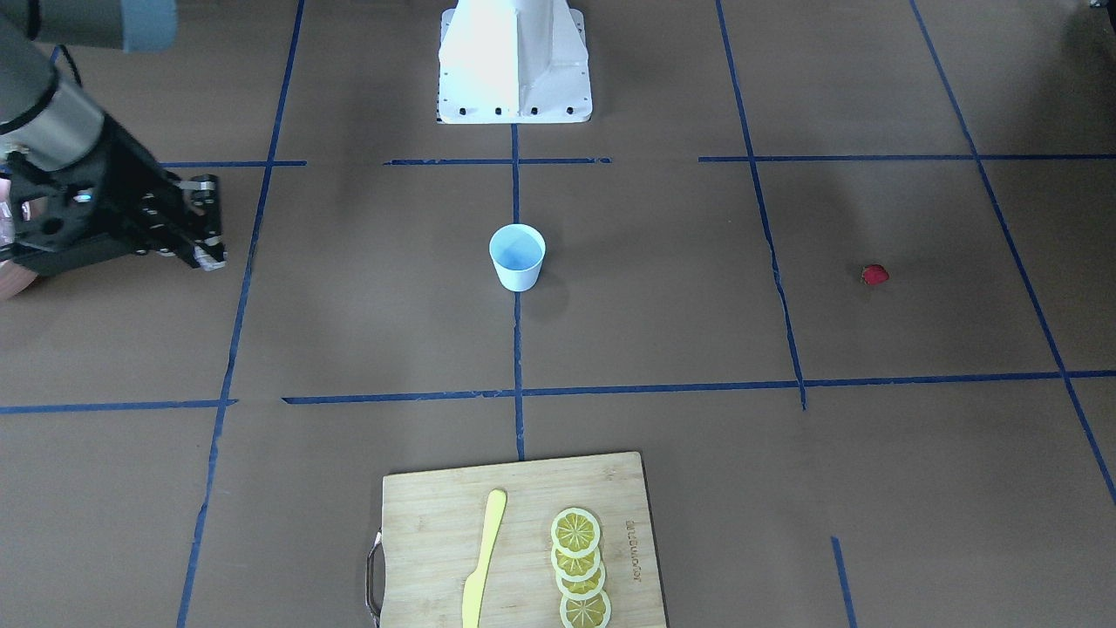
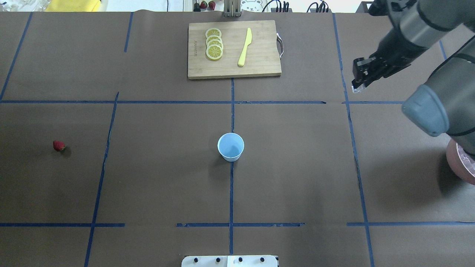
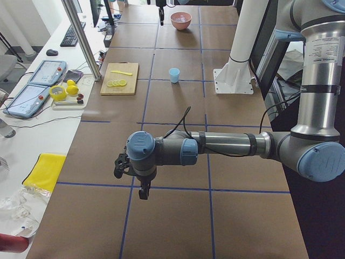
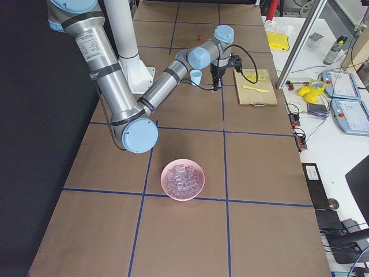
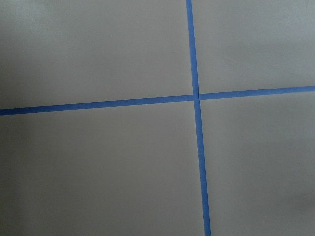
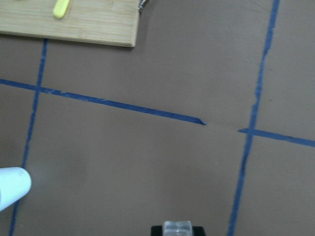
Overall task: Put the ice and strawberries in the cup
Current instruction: 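Carry the ice cube with the right gripper over the light-blue cup, then open the right gripper to drop the ice cube into the cup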
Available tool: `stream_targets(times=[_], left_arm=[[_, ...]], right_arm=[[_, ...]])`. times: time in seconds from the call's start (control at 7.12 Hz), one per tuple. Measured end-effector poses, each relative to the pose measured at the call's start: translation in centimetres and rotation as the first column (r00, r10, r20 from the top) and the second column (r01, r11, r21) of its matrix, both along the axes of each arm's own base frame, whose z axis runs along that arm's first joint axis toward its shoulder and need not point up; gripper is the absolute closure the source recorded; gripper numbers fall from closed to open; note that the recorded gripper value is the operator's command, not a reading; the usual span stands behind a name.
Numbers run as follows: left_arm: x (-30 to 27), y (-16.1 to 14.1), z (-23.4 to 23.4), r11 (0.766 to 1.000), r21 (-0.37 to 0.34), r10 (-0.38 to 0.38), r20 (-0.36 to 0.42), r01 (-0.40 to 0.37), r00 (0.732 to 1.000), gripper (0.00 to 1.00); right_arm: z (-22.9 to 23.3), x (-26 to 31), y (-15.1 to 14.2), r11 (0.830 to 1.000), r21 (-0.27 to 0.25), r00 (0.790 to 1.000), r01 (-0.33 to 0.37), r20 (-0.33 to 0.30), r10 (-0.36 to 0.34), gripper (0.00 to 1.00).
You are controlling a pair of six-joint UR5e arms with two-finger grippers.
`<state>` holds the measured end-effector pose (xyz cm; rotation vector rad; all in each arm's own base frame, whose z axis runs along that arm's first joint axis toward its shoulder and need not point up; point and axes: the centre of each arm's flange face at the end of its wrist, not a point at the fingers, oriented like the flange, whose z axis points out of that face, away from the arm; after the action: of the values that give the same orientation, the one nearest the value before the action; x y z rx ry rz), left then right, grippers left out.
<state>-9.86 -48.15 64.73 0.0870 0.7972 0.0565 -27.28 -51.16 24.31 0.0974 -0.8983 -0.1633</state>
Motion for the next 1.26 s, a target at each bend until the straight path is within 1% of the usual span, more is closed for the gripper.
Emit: stream_targets(times=[0.28, 0.56, 0.84, 0.98, 1.26], left_arm=[[0.0, 0.0, 0.0, 1.000, 0.001, 0.000, 0.000, 0.000, 1.000, 0.00], [0.0, 0.0, 0.0, 1.000, -0.002, 0.000, 0.000, 0.000, 1.000, 0.00], [0.1, 0.0, 0.1, 1.000, -0.004, 0.000, 0.000, 0.000, 1.000, 0.00], [0.1, 0.0, 0.2, 1.000, -0.005, 0.001, 0.000, -0.001, 1.000, 0.00], [0.1, 0.0, 0.2, 1.000, -0.005, 0.001, 0.000, -0.001, 1.000, 0.00]], right_arm=[[-6.4, -9.5, 3.4, 0.999, -0.023, 0.999, -0.036, -0.002, 0.036, 0.99], [-10.9, -18.3, 6.7, 0.996, -0.053, 0.997, -0.076, -0.024, 0.075, 0.98], [-12.7, -24.4, 8.9, 0.993, -0.068, 0.994, -0.098, -0.062, 0.094, 0.98], [-13.0, -26.1, 9.3, 0.993, -0.067, 0.992, -0.101, -0.078, 0.096, 0.98], [-12.8, -28.2, 8.9, 0.992, -0.057, 0.989, -0.113, -0.099, 0.107, 0.97]])
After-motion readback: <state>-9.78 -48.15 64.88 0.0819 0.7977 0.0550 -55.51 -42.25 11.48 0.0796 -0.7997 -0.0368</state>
